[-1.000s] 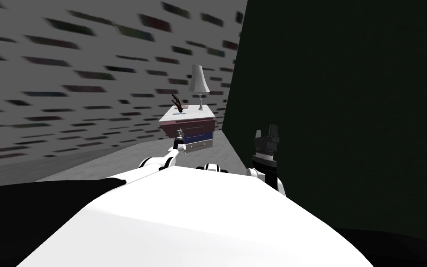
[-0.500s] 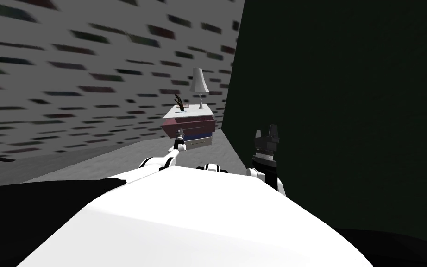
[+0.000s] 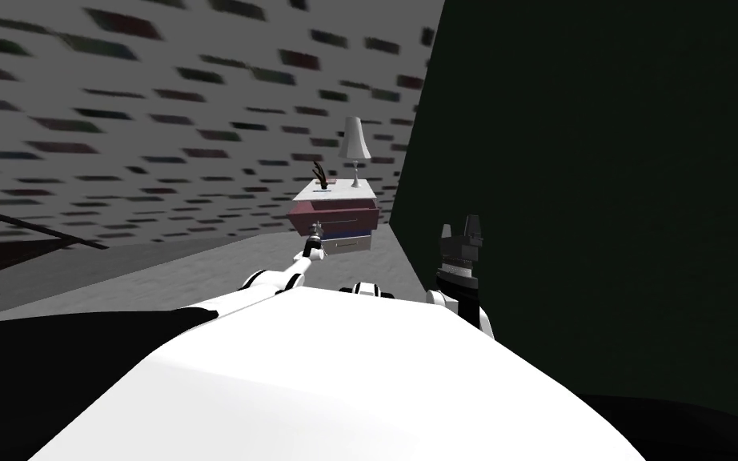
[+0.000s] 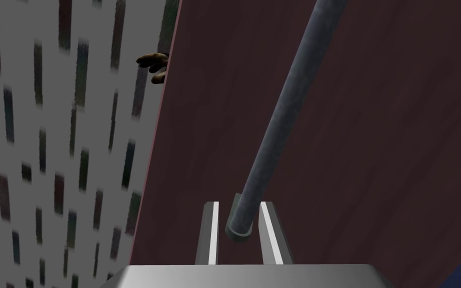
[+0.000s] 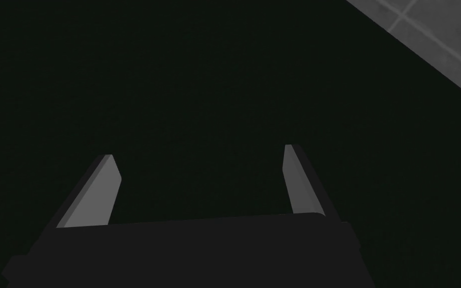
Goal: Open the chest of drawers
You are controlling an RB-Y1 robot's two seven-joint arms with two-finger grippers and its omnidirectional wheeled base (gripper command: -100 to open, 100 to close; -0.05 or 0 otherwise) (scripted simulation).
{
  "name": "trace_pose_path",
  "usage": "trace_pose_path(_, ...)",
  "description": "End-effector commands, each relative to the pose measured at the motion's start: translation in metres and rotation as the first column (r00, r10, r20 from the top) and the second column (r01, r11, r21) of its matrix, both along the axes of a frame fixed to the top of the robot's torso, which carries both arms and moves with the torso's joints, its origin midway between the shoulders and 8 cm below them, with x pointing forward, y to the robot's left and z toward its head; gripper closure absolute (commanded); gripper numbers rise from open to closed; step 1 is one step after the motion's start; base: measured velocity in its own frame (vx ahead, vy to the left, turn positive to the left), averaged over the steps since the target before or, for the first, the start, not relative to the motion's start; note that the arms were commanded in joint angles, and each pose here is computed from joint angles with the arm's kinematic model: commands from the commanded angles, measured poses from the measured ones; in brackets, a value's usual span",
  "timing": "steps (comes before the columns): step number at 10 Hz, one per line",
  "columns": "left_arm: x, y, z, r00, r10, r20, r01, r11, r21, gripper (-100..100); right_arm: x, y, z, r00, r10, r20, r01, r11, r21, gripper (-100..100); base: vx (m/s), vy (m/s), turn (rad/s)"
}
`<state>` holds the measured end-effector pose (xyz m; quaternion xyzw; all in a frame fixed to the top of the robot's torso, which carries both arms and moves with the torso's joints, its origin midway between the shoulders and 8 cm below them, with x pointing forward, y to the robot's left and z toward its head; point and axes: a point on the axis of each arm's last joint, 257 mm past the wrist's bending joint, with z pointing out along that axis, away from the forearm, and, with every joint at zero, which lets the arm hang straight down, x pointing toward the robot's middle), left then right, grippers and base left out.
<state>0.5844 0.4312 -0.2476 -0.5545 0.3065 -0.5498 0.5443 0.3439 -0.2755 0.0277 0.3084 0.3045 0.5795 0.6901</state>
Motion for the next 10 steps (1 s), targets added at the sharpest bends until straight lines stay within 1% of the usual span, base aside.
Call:
trace_pose_path(1, 0.006, -0.022, 0.001, 0.9982, -0.061, 0.003, 0.061, 0.9982, 0.000, 100, 0.000, 0.000, 0.000, 1.000, 0.000, 0.000, 0.000, 1.000, 0.000, 0, -0.019, -0.105, 0.254)
trace_pose_path(2, 0.017, -0.035, 0.010, 0.9973, -0.074, 0.004, 0.074, 0.9973, -0.004, -100, 0.000, 0.000, 0.000, 1.000, 0.000, 0.000, 0.000, 1.000, 0.000, 0, -0.023, -0.044, 0.195)
trace_pose_path(3, 0.024, -0.044, 0.015, 0.9963, -0.086, 0.004, 0.086, 0.9963, -0.004, -100, 0.000, 0.000, 0.000, 1.000, 0.000, 0.000, 0.000, 1.000, 0.000, 0, -0.020, 0.015, 0.159)
trace_pose_path(4, 0.024, -0.044, 0.015, 0.9963, -0.086, 0.004, 0.086, 0.9963, -0.004, -100, 0.000, 0.000, 0.000, 1.000, 0.000, 0.000, 0.000, 1.000, 0.000, 0, -0.015, 0.027, 0.028)
trace_pose_path(8, 0.050, -0.079, 0.038, 0.9908, -0.135, 0.004, 0.135, 0.9908, -0.003, -100, 0.000, 0.000, 0.000, 1.000, 0.000, 0.000, 0.000, 1.000, 0.000, 0, -0.014, 0.016, 0.110)
trace_pose_path(9, 0.050, -0.079, 0.038, 0.9908, -0.135, 0.004, 0.135, 0.9908, -0.003, -100, 0.000, 0.000, 0.000, 1.000, 0.000, 0.000, 0.000, 1.000, 0.000, 0, -0.013, 0.005, 0.036)
trace_pose_path(10, 0.056, -0.088, 0.044, 0.9890, -0.148, 0.004, 0.148, 0.9890, -0.002, -100, 0.000, 0.000, 0.000, 1.000, 0.000, 0.000, 0.000, 1.000, 0.000, 0, -0.012, 0.006, 0.077)
